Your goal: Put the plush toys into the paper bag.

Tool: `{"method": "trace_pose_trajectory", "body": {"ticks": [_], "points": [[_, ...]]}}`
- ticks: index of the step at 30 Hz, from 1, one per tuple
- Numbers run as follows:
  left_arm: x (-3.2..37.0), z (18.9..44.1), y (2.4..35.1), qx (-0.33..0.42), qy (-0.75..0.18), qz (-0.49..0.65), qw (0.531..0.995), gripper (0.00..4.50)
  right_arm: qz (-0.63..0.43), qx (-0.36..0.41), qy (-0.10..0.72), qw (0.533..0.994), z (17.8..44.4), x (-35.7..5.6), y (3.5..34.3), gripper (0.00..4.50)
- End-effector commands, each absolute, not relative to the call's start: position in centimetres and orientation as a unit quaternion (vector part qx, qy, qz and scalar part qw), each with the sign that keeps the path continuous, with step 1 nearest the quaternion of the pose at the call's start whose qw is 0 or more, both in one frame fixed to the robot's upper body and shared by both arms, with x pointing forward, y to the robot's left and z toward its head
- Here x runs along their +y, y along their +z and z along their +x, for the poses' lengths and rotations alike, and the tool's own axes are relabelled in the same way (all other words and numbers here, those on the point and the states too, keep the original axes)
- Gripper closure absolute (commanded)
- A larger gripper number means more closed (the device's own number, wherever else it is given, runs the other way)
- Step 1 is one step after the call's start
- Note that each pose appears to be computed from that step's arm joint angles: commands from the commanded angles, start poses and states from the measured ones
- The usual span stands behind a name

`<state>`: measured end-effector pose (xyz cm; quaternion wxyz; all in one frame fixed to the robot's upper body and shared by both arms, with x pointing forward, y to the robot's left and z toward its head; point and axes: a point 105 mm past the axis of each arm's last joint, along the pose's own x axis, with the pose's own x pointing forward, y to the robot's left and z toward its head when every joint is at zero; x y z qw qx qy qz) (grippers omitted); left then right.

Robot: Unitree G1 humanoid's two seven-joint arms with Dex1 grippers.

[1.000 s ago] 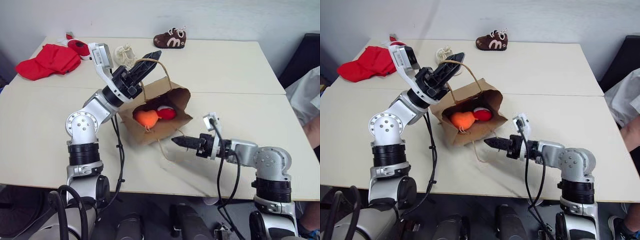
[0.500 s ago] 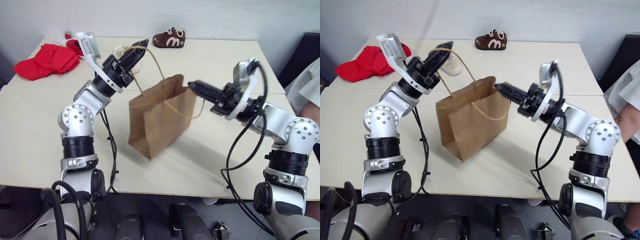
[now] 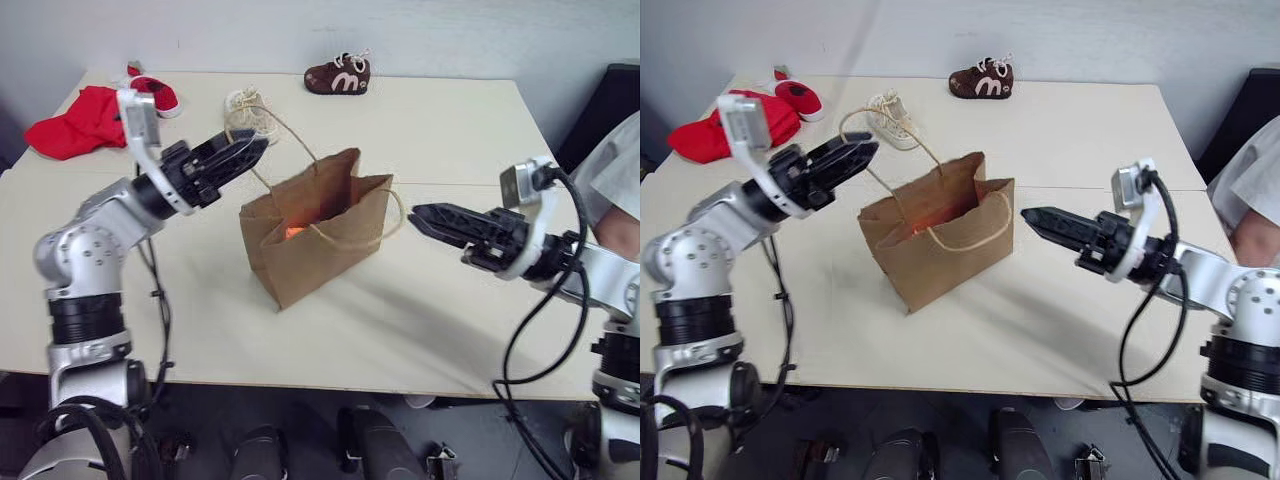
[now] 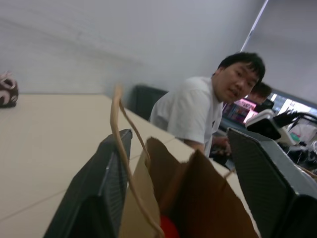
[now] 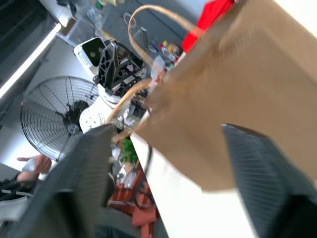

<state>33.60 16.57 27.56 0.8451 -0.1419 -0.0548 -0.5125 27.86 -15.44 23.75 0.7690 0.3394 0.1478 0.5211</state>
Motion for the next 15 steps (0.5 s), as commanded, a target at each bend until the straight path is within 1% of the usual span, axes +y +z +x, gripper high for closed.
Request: {"method": "trace_pose_trajectory", "body": {"ticks": [1,2,3,4,5,6,7,8,10,12,15], "points": [[17.2,32.5,27.4,-0.044,-0.524,-0.101,0.844,0.02,0.290,0.130,0.522,0.792,27.1,-15.6,22.8,0.00],[18.1,32.7,27.1,-0.048,-0.507,-0.091,0.856,0.02,0.255,0.129,0.505,0.814,27.4,-15.6,21.6,0.00],[18.6,32.8,26.9,-0.052,-0.495,-0.085,0.863,0.02,0.227,0.126,0.498,0.827,27.6,-15.6,20.8,0.00],[19.7,32.9,26.1,-0.047,-0.475,-0.073,0.876,0.02,0.191,0.137,0.501,0.833,27.3,-15.1,19.5,0.00],[20.7,32.3,25.2,-0.035,-0.468,-0.075,0.880,0.02,0.139,0.129,0.512,0.838,27.1,-14.4,18.2,0.00],[21.5,31.6,24.4,-0.024,-0.463,-0.074,0.883,0.00,0.095,0.134,0.531,0.831,26.5,-13.5,16.9,0.40],[21.9,30.6,23.3,-0.006,-0.463,-0.066,0.884,0.00,0.043,0.118,0.553,0.823,26.0,-12.4,15.9,0.59],[21.8,29.7,22.1,0.015,-0.466,-0.052,0.883,0.00,0.008,0.095,0.568,0.817,25.9,-11.3,15.4,0.95],[21.1,29.2,20.8,0.021,-0.461,-0.046,0.886,0.00,0.004,0.054,0.586,0.809,26.1,-9.6,15.5,1.63],[20.4,29.4,20.6,0.000,-0.451,-0.056,0.891,0.00,0.012,0.041,0.597,0.801,26.5,-8.2,15.4,2.35],[17.6,28.9,20.5,-0.015,-0.484,-0.071,0.872,0.00,-0.033,0.024,0.619,0.785,26.9,-6.1,14.4,3.40]]}}
